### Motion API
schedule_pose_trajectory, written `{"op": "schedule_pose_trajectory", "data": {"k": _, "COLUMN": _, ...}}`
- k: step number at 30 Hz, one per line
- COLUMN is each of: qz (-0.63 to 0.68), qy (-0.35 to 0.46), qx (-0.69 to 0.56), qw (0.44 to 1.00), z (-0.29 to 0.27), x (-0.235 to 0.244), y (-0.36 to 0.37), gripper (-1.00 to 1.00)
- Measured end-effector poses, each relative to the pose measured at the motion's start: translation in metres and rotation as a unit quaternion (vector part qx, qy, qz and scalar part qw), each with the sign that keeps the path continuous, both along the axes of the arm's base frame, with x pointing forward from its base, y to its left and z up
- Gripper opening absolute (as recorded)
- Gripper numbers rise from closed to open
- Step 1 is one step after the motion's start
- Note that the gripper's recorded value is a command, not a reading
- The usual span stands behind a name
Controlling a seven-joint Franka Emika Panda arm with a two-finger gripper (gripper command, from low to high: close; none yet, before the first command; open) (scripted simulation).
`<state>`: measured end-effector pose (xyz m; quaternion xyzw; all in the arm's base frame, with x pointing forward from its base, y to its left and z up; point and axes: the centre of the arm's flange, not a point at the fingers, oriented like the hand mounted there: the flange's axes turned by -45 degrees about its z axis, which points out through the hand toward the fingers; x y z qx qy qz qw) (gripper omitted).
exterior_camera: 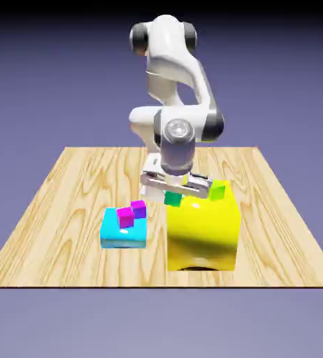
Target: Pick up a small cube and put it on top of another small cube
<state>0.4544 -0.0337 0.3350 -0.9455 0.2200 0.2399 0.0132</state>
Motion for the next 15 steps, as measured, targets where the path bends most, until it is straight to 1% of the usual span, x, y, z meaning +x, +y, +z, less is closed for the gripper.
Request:
{"op": "schedule_pose_trajectory", "data": {"k": 3, "qz": -0.123, "qy": -0.01, "qx": 0.025, "qw": 0.992, "z": -0.011, "x": -0.035, "y": -0.08, "gripper": -1.0}}
{"op": "schedule_pose_trajectory", "data": {"k": 6, "qz": -0.241, "qy": -0.015, "qx": 0.042, "qw": 0.97, "z": -0.031, "x": -0.079, "y": -0.147, "gripper": -1.0}}
{"op": "schedule_pose_trajectory", "data": {"k": 8, "qz": -0.245, "qy": -0.014, "qx": 0.042, "qw": 0.968, "z": -0.034, "x": -0.08, "y": -0.148, "gripper": -1.0}}
{"op": "schedule_pose_trajectory", "data": {"k": 12, "qz": -0.245, "qy": -0.014, "qx": 0.042, "qw": 0.969, "z": -0.094, "x": -0.093, "y": -0.13, "gripper": -1.0}}
{"op": "schedule_pose_trajectory", "data": {"k": 13, "qz": -0.242, "qy": -0.014, "qx": 0.042, "qw": 0.969, "z": -0.098, "x": -0.094, "y": -0.126, "gripper": 1.0}}
{"op": "schedule_pose_trajectory", "data": {"k": 15, "qz": -0.235, "qy": -0.013, "qx": 0.041, "qw": 0.971, "z": -0.098, "x": -0.092, "y": -0.122, "gripper": 1.0}}
